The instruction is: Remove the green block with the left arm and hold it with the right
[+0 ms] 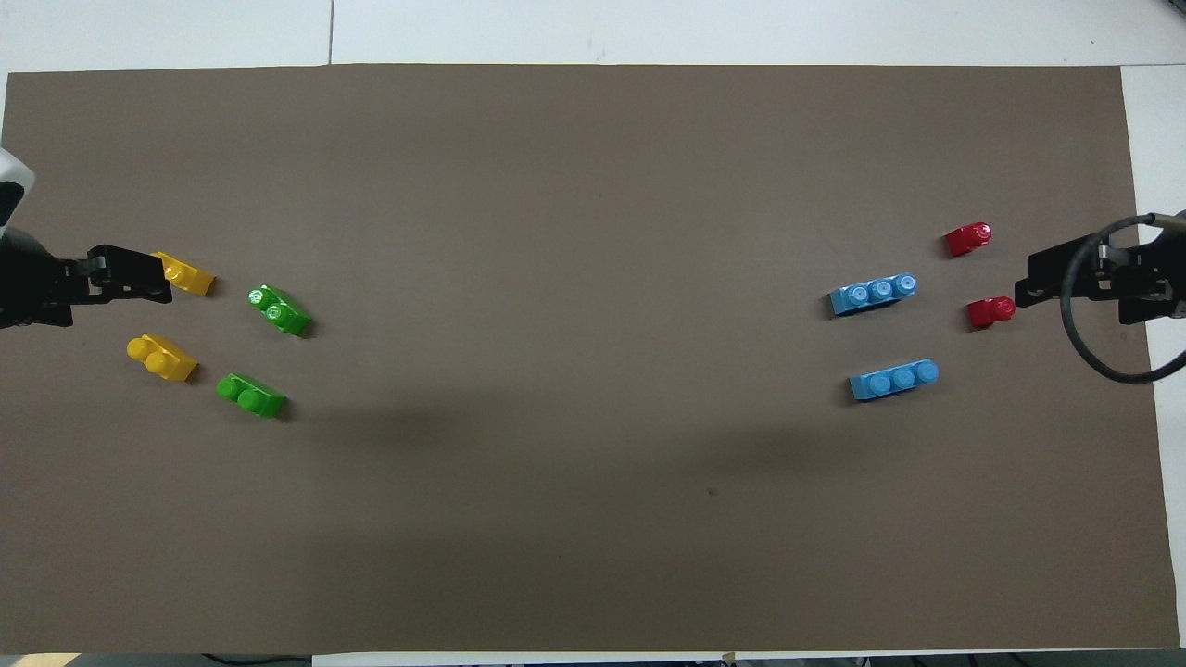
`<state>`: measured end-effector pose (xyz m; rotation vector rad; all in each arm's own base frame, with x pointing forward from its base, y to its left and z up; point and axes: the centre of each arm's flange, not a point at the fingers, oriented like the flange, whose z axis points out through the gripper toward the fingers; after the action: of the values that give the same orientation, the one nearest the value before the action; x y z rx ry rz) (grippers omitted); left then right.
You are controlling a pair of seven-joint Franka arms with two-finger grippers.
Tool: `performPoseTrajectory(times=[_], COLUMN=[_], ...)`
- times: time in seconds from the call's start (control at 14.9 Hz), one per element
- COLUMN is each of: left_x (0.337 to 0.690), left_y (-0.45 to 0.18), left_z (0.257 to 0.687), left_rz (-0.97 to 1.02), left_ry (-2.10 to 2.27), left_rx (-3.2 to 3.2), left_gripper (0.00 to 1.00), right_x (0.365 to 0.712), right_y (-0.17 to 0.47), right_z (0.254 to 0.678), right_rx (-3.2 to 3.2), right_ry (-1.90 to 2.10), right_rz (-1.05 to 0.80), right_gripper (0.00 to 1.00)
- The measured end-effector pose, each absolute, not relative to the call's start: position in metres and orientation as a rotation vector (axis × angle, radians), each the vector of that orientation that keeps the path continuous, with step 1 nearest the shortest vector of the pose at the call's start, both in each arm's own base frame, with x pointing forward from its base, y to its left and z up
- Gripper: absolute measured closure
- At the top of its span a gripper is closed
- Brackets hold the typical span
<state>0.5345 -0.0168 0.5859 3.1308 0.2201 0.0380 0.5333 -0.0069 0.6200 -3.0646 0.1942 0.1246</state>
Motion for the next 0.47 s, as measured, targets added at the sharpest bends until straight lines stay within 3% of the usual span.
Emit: performPoseTrajectory(times=[0.47], left_x=[0.514], left_y=[-0.022], left_z=[0.593], left_rz=[-0.079], left_ry=[0.102], left_rx=[3.145], left_gripper=[0.00], right_x=[0.526], right_y=[-0.014], right_z=[0.629], right_rx=[-3.128], right_ry=[0.070], right_rz=[0.111], right_gripper=[0.00])
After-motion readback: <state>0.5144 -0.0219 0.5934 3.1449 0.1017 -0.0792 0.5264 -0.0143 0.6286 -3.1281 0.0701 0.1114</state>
